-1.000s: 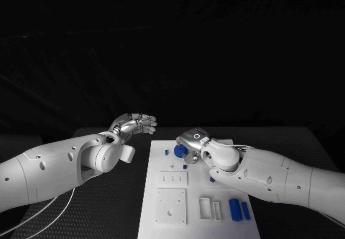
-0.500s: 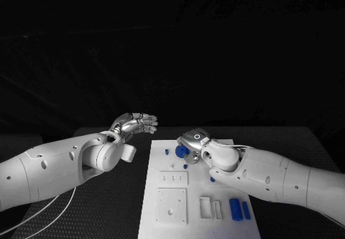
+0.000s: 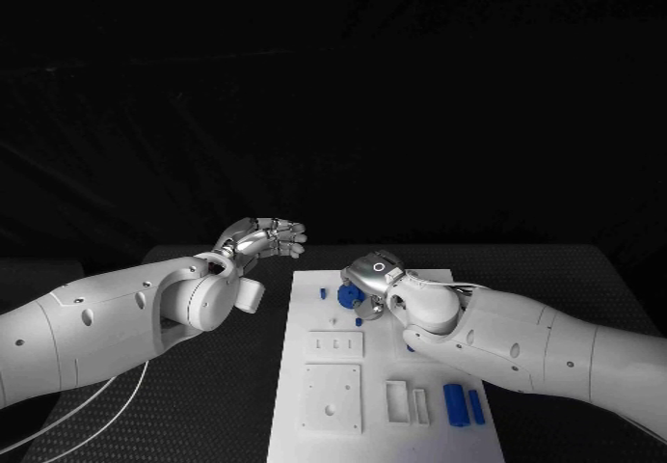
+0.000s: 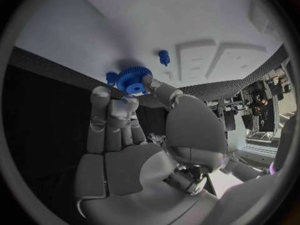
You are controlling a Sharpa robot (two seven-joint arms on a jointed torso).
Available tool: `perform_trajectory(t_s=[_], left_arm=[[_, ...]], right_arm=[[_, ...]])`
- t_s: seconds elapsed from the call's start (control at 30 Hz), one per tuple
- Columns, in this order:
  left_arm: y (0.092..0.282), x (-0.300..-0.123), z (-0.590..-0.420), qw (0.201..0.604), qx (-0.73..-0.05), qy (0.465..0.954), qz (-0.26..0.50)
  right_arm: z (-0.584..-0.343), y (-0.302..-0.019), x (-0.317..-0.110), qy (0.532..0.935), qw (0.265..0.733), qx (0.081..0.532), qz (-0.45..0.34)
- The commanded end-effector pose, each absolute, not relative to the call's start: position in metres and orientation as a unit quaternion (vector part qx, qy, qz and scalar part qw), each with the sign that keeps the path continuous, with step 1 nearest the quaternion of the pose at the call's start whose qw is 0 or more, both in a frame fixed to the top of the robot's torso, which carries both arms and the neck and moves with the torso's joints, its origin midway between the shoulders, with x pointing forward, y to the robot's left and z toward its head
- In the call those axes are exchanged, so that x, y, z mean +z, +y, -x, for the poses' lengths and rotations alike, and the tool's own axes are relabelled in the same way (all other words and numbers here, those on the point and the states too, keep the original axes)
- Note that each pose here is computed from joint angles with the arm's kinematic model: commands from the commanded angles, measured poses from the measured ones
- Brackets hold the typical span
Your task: Assemble the parts on the task board
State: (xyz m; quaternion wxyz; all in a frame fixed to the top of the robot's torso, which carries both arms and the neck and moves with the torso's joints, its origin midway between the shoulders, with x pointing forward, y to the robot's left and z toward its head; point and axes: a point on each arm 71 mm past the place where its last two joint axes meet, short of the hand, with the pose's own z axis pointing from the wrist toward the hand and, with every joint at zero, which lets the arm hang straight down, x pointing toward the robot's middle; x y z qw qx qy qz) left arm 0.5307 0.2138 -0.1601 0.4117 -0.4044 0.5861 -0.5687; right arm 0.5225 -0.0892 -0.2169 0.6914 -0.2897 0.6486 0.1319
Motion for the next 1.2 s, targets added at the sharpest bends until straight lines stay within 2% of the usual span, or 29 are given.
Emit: perform_trajectory(t_s=[0.03, 1.07, 1.2], left_arm=[[0.2111, -0.1584, -0.5305, 0.407, -0.576, 0.586, 0.399], [0.2104, -0.1586, -0.5310, 0.408, -0.576, 0.586, 0.399], [0.2094, -0.1588, -0.5312, 0.407, -0.575, 0.587, 0.399]], right_arm=[[-0.5232, -0.0889, -0.2193, 0.652, 0.687, 0.128, 0.295], [-0.5279, -0.0971, -0.2249, 0.674, 0.672, 0.123, 0.281], [-0.5280, -0.0984, -0.2274, 0.691, 0.658, 0.126, 0.272]])
